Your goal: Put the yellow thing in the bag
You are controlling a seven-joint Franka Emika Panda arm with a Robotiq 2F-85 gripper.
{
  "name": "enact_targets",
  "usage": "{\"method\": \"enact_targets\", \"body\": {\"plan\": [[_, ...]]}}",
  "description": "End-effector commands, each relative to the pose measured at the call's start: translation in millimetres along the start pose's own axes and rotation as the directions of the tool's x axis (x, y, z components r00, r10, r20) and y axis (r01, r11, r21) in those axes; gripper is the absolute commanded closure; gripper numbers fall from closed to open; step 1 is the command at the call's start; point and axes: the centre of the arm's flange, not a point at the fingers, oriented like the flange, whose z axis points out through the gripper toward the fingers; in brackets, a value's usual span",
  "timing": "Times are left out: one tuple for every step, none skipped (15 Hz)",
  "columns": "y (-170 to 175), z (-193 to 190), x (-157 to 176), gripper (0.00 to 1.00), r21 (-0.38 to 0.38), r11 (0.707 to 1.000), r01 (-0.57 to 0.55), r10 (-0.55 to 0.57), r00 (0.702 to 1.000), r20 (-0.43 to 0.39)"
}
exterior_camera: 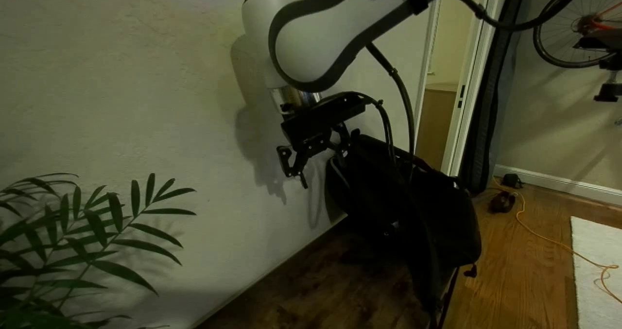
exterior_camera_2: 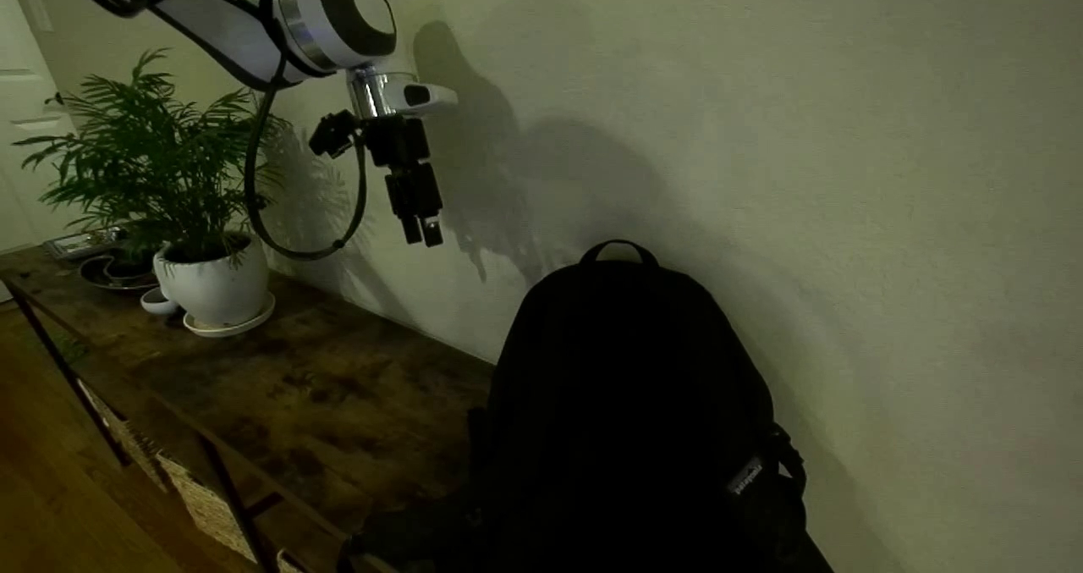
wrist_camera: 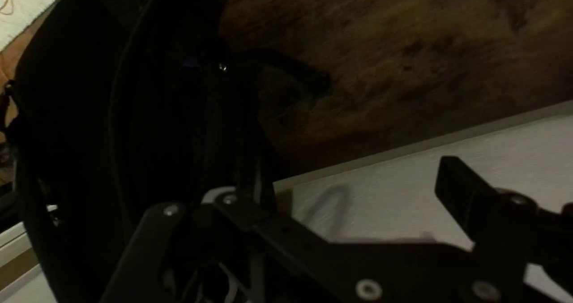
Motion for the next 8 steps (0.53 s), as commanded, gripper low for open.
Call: {"method": "enact_targets", "body": {"plan": [[22, -18, -32, 0.00, 0.111, 0.987, 0.119, -0.128, 0.989, 0.074], [20, -22, -37, 0.00, 0.142, 0.979, 0.143, -0.156, 0.984, 0.081], [18, -27, -42, 0.00, 0.176, 0.971, 0.163, -0.180, 0.980, 0.088], [16, -32, -47, 0.00, 0.211, 0.962, 0.175, -0.199, 0.975, 0.100], [12, -37, -51, 0.00, 0.243, 0.953, 0.183, -0.217, 0.969, 0.120], [-7, -29, -29, 0.00, 0.176, 0.972, 0.157, -0.176, 0.980, 0.095], [-9, -34, -33, 0.00, 0.198, 0.966, 0.168, -0.191, 0.976, 0.104], [-9, -36, -36, 0.00, 0.206, 0.963, 0.172, -0.197, 0.975, 0.107]]}}
